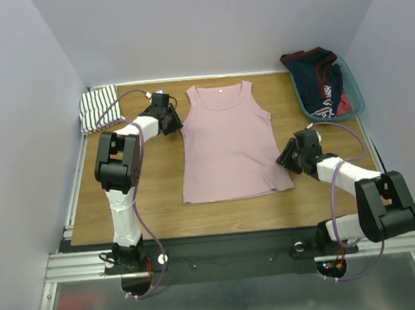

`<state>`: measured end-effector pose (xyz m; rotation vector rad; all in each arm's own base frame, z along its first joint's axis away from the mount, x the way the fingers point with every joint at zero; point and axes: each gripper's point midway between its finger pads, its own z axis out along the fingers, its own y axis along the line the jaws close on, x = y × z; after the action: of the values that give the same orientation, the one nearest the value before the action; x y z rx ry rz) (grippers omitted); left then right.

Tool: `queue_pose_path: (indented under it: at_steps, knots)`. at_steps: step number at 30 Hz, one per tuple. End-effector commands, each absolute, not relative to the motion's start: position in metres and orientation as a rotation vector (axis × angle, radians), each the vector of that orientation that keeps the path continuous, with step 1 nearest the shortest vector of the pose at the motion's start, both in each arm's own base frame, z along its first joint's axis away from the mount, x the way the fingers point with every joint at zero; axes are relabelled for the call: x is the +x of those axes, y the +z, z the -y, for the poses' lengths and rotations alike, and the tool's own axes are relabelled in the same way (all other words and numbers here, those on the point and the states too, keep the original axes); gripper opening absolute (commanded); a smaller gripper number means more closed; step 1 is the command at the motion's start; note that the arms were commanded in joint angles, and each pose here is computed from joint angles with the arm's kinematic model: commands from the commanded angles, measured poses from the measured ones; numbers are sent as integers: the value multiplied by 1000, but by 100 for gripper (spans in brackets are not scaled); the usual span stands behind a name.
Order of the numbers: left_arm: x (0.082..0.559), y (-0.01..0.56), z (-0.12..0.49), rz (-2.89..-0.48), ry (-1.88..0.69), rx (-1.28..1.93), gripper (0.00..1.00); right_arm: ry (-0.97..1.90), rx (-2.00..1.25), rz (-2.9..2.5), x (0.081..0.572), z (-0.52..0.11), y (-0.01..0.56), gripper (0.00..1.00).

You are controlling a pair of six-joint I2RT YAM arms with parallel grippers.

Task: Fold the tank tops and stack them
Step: Fold the tank top

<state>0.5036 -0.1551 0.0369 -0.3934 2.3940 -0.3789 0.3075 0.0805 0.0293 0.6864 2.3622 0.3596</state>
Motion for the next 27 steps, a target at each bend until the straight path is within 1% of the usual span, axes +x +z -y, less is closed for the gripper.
queue_pose_path:
  at_steps: [1,2,6,7,10,11,12,13,15,16,18,19,21,22,24,26,27]
  knots:
    - [502,27,137,-2434,-308,-416,46,267,692,-2361,301,-59,26,50]
    - [501,28,137,-2437,-310,-418,46,279,686,-2369,298,-60,26,50]
    - [504,38,136,-2421,-313,-410,46,306,651,-2349,291,-62,40,58]
    - [503,40,135,-2423,-307,-404,46,327,632,-2322,292,-64,52,60]
    - [504,49,135,-2406,-310,-393,48,349,586,-2297,294,-75,78,61]
    - [504,51,135,-2404,-311,-386,49,373,508,-2299,291,-97,88,62]
    - [503,54,135,-2398,-316,-380,50,324,507,-2288,289,-101,95,62]
    - [504,57,139,-2389,-344,-367,50,370,403,-2274,285,-135,113,61]
    - [502,58,143,-2386,-375,-343,50,349,369,-2279,280,-159,114,61]
    - [503,61,150,-2375,-425,-318,50,406,282,-2280,272,-191,124,61]
    - [501,63,159,-2374,-454,-282,50,372,240,-2308,267,-218,113,60]
    - [501,63,159,-2373,-454,-276,50,384,148,-2327,252,-243,109,58]
    - [501,65,162,-2372,-456,-258,50,402,95,-2315,249,-276,116,56]
    - [501,66,163,-2369,-461,-252,50,379,17,-2355,236,-297,98,54]
    - [501,70,165,-2359,-476,-241,50,408,-35,-2331,233,-331,108,52]
    - [501,70,166,-2359,-479,-234,50,398,-121,-2353,219,-359,94,51]
    - [501,70,167,-2360,-482,-222,49,434,-137,-2335,219,-377,105,50]
